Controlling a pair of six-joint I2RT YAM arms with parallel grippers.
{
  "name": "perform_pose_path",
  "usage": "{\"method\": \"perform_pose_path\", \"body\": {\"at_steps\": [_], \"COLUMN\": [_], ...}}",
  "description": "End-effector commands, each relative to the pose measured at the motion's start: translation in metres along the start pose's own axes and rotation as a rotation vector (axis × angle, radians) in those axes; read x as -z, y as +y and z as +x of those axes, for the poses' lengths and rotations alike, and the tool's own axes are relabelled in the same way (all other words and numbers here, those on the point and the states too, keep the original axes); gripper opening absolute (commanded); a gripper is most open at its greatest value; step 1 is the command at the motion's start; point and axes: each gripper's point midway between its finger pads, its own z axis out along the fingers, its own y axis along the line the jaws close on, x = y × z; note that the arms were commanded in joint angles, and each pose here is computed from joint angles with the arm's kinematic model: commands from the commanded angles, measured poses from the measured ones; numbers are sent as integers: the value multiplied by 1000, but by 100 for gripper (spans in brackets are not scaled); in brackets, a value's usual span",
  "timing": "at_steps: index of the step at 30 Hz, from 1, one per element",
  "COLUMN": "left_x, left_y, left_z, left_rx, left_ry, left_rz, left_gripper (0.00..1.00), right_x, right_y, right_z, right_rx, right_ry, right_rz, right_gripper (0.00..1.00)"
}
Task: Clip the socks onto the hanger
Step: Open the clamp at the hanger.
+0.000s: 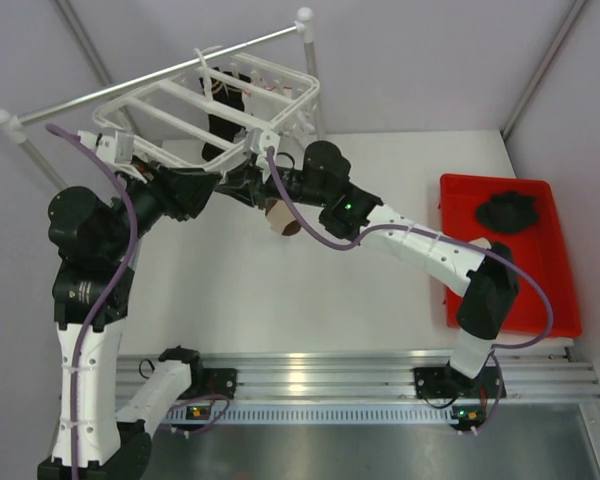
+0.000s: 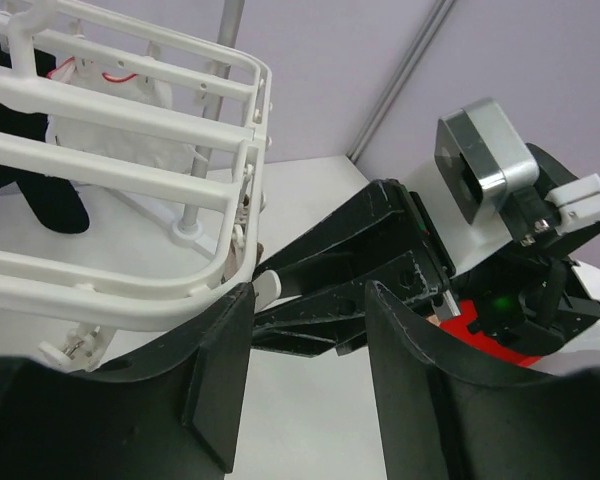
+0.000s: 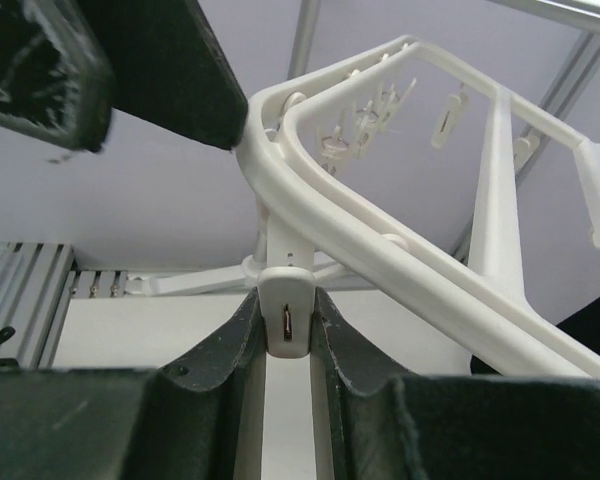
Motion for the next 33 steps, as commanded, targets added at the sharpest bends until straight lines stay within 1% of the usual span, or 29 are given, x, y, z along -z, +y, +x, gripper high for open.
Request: {"method": "perform_pose_path", "body": {"at_steps": [1, 5, 7, 10, 19, 23, 26, 33], "left_x": [-5, -7, -7, -4, 6, 6, 1, -6], "left_y": [-2, 10, 15, 20, 33, 33, 29, 28], "left_z": [-6, -2, -1, 5, 17, 16, 14, 5], "left_rx": [14, 5, 2, 6, 36, 32, 34, 29], "left_ry": [-1, 3, 2, 15, 37, 28, 27, -1], "left_rz": [9, -42, -66, -93, -181, -177, -145, -130], "left_gripper": [53, 53, 51, 50, 48, 50, 52, 52], "right_x": [3, 2, 2, 1, -2, -4, -7, -12], "right_y": [2, 1, 0, 0, 7, 10, 12, 11], "right_z": [-52, -54, -54, -55, -57, -56, -55, -48], "right_rx": [79, 75, 79, 79, 66, 64, 65, 67], "right_ry": [-69, -70, -71, -75, -86, -80, -72, -35], "right_rz": [35, 58, 66, 69, 26, 7, -4, 2], "right_gripper": [0, 0, 0, 0, 0, 0, 0, 0]}}
